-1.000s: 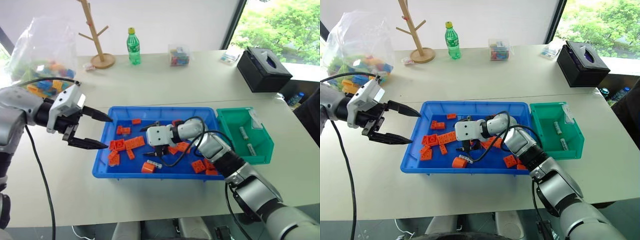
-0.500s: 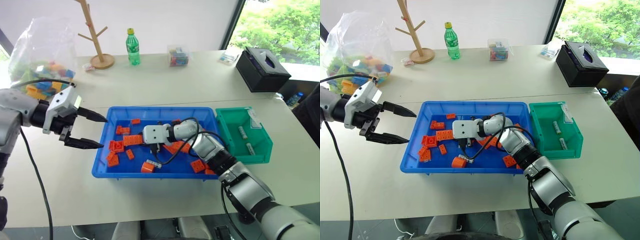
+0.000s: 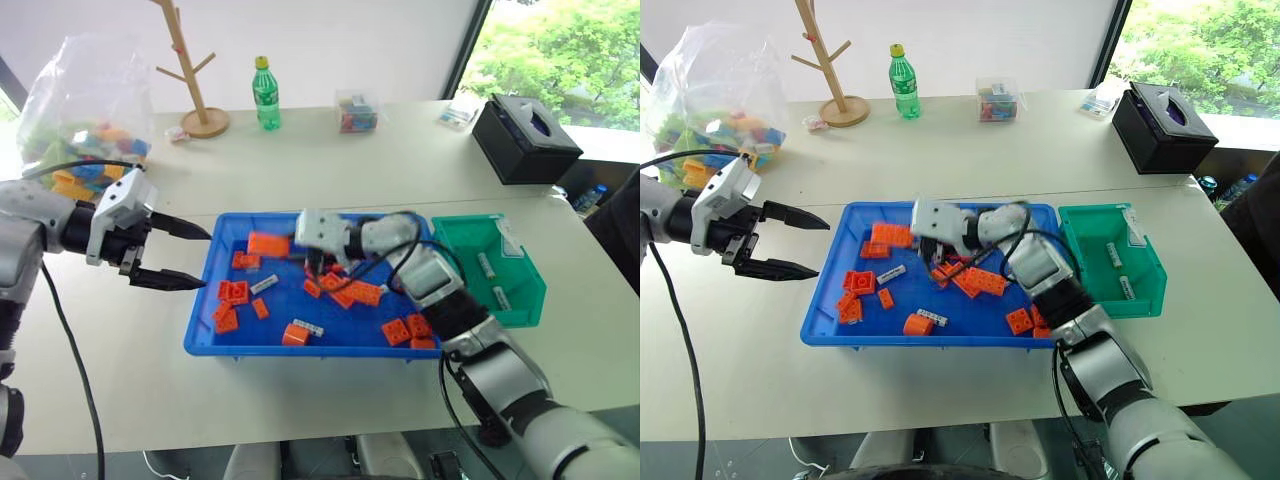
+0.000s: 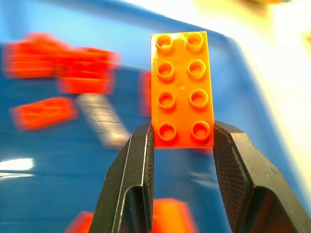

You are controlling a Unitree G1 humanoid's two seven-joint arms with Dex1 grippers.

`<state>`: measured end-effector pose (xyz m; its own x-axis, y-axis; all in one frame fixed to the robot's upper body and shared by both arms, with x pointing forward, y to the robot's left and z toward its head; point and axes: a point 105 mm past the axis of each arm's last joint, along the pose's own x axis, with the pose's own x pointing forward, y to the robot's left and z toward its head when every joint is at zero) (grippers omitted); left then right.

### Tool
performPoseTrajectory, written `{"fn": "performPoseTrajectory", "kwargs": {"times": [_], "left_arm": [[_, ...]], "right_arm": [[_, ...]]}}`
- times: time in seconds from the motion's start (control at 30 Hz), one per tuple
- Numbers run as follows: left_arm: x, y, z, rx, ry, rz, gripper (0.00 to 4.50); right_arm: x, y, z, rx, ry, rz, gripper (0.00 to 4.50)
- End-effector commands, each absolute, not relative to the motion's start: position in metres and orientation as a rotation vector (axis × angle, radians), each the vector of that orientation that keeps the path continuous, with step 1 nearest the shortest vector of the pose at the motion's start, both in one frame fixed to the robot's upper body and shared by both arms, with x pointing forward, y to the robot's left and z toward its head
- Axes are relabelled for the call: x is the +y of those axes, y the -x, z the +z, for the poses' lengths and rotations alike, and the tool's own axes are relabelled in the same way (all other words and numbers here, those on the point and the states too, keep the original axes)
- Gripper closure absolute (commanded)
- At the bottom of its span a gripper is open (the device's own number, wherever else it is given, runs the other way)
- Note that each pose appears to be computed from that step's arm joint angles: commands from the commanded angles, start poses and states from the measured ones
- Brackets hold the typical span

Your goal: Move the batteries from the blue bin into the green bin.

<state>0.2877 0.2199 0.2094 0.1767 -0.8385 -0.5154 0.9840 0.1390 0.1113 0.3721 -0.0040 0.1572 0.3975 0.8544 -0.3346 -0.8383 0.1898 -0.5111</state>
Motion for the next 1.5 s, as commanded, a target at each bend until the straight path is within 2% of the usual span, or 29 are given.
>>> {"fn": "performPoseTrajectory", "kwargs": {"times": [0.03,0.13,0.2,0.3,0.5,0.6,0.77,1.3,1.33,1.37,1.4,1.43,1.47,1.5], "left_arm": [[0.218,-0.286,0.222,0.314,-0.501,-1.365,0.00],[0.216,-0.285,0.224,0.306,-0.501,-1.375,0.00],[0.214,-0.285,0.226,0.301,-0.499,-1.379,0.00],[0.211,-0.284,0.228,0.294,-0.491,-1.389,0.00],[0.208,-0.281,0.227,0.295,-0.488,-1.406,0.00],[0.208,-0.281,0.227,0.294,-0.490,-1.408,0.00],[0.208,-0.280,0.228,0.295,-0.492,-1.406,0.00],[0.223,-0.264,0.224,0.361,-0.564,-1.384,0.00],[0.223,-0.264,0.225,0.358,-0.564,-1.382,0.00],[0.223,-0.265,0.225,0.354,-0.564,-1.379,0.00],[0.223,-0.265,0.225,0.351,-0.564,-1.377,0.00],[0.223,-0.265,0.226,0.347,-0.564,-1.375,0.00],[0.223,-0.265,0.226,0.344,-0.564,-1.373,0.00],[0.222,-0.265,0.226,0.341,-0.563,-1.373,0.00]], "right_arm": [[-0.006,-0.381,0.155,-0.019,0.695,1.154,2.32],[-0.004,-0.385,0.148,-0.008,0.719,1.146,1.06],[-0.002,-0.387,0.148,-0.022,0.725,1.139,0.05],[0.005,-0.384,0.160,-0.046,0.639,1.169,0.05],[0.021,-0.364,0.195,-0.119,0.490,1.339,0.05],[0.029,-0.354,0.200,-0.123,0.480,1.407,0.05],[0.044,-0.337,0.178,-0.055,0.582,1.541,0.05],[0.053,-0.345,0.130,0.066,0.753,1.603,0.05],[0.054,-0.346,0.129,0.067,0.755,1.600,0.54],[0.055,-0.347,0.126,0.071,0.760,1.598,0.75],[0.055,-0.347,0.123,0.075,0.767,1.597,1.17],[0.054,-0.347,0.119,0.079,0.776,1.596,1.80],[0.053,-0.347,0.117,0.082,0.782,1.597,2.04],[0.052,-0.348,0.114,0.084,0.788,1.597,2.64]]}}
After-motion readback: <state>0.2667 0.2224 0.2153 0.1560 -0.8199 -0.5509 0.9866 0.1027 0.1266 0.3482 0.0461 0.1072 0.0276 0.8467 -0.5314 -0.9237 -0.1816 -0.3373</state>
